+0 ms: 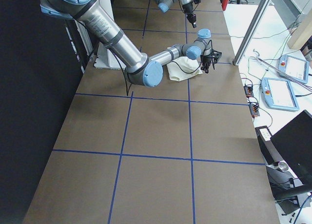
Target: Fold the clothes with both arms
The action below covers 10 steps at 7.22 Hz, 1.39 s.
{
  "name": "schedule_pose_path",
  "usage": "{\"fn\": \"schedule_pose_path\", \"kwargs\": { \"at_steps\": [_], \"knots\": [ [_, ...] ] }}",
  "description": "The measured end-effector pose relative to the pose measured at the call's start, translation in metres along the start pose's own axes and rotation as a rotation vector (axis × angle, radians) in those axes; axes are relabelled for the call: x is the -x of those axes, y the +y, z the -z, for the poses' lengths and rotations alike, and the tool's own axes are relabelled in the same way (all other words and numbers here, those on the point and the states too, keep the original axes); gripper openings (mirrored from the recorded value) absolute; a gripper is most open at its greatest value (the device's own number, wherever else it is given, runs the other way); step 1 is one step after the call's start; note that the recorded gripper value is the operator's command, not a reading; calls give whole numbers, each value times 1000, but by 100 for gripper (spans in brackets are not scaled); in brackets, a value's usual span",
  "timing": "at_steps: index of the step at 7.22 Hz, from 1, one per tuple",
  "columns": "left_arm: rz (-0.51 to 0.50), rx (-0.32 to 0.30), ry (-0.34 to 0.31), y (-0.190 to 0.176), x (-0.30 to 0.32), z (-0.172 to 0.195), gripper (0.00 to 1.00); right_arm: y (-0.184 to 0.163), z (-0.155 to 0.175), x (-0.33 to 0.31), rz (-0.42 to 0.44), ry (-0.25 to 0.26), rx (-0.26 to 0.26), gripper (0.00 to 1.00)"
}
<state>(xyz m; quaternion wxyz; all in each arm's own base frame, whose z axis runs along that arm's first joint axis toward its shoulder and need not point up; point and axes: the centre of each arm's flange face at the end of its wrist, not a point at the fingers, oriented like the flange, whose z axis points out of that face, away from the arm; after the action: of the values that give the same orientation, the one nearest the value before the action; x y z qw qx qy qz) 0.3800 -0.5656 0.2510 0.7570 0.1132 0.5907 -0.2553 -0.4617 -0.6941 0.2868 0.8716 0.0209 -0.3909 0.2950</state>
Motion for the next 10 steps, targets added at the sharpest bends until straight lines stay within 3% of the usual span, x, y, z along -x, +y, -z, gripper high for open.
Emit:
{"fn": "schedule_pose_path", "kwargs": {
  "at_steps": [2, 3, 4, 5, 7, 10],
  "knots": [
    [-19, 6, -19, 3, 17, 3, 17, -41, 33, -48, 12, -29, 56, 0],
    [-73, 11, -39, 4, 35, 9, 16, -64, 50, -97, 60, -38, 82, 0],
    [-135, 22, -82, 7, 48, 8, 0, -90, 70, -154, 112, -47, 104, 0],
    [-156, 46, -125, 20, 48, -1, 0, -106, 86, -201, 145, -52, 116, 0],
    [-151, 140, -142, 85, 23, -31, 0, -108, 100, -274, 207, -48, 121, 0],
    [-180, 253, -145, 169, 9, -63, 0, -101, 104, -299, 231, -45, 127, 0]
  ]
}}
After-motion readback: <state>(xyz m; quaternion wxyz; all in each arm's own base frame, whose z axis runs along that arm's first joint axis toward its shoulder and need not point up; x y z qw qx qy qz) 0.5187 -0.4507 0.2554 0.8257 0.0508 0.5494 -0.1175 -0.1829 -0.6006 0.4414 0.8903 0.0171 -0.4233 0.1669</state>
